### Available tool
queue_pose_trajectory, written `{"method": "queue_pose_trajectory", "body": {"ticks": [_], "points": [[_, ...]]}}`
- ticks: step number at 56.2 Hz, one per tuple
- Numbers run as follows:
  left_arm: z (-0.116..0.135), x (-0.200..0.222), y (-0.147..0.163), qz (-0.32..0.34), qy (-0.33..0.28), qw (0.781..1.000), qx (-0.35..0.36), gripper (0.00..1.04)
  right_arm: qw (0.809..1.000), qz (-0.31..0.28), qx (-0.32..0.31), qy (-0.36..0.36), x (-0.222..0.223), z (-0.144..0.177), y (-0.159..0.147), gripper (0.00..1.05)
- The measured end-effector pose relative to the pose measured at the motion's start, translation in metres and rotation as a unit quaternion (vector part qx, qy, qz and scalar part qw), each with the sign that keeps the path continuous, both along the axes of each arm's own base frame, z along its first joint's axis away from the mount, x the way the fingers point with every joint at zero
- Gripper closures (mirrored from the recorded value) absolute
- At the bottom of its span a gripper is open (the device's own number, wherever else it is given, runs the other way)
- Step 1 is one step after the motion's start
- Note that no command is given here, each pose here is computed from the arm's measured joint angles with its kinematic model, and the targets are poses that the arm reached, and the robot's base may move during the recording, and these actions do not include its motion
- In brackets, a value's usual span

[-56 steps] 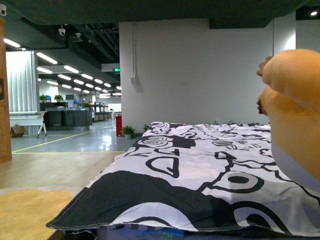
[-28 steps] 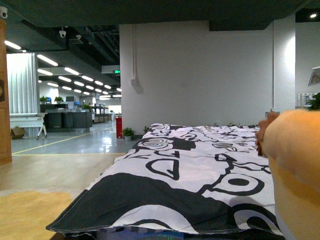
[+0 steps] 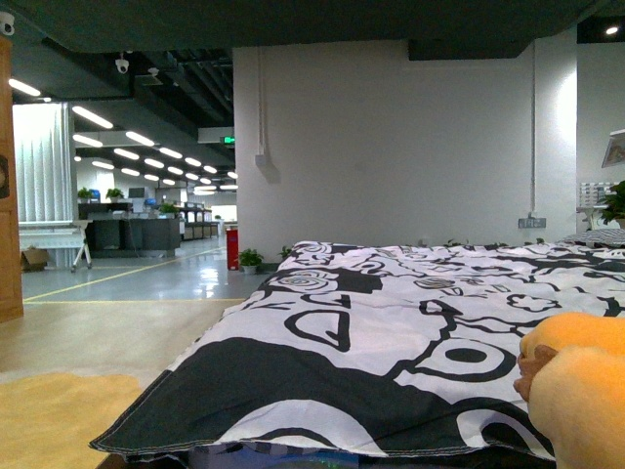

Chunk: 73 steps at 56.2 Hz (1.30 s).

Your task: Put away toys

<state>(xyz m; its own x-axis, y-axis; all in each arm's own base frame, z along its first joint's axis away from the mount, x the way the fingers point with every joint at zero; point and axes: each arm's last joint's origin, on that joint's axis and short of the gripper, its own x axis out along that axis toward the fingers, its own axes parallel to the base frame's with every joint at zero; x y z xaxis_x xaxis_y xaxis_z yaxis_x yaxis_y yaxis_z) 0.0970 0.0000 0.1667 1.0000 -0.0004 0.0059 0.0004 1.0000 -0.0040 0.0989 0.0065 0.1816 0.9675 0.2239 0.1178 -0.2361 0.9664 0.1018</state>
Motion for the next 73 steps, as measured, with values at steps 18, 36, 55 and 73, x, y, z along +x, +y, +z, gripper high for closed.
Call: {"method": "queue_pose_trajectory", "body": {"ticks": [18, 36, 55, 73], "points": [[0.0000, 0.0000, 0.0000, 0.000, 0.000, 1.000, 0.000, 0.06, 1.000, -0.006, -0.001, -0.005, -0.0008, -0.0015, -0.0021, 0.87], [0.0000, 0.0000, 0.0000, 0.000, 0.000, 1.000, 0.000, 0.06, 1.000, -0.006, -0.001, -0.005, -0.0009, -0.0015, -0.0021, 0.87], [0.0000, 0.0000, 0.0001, 0.002, 0.000, 1.000, 0.000, 0.06, 1.000, 0.000, -0.002, -0.005, -0.0009, -0.0015, -0.0017, 0.87], [0.0000, 0.0000, 0.0000, 0.000, 0.000, 1.000, 0.000, 0.06, 1.000, -0.007, -0.001, -0.006, -0.0010, -0.0014, -0.0022, 0.87]]}}
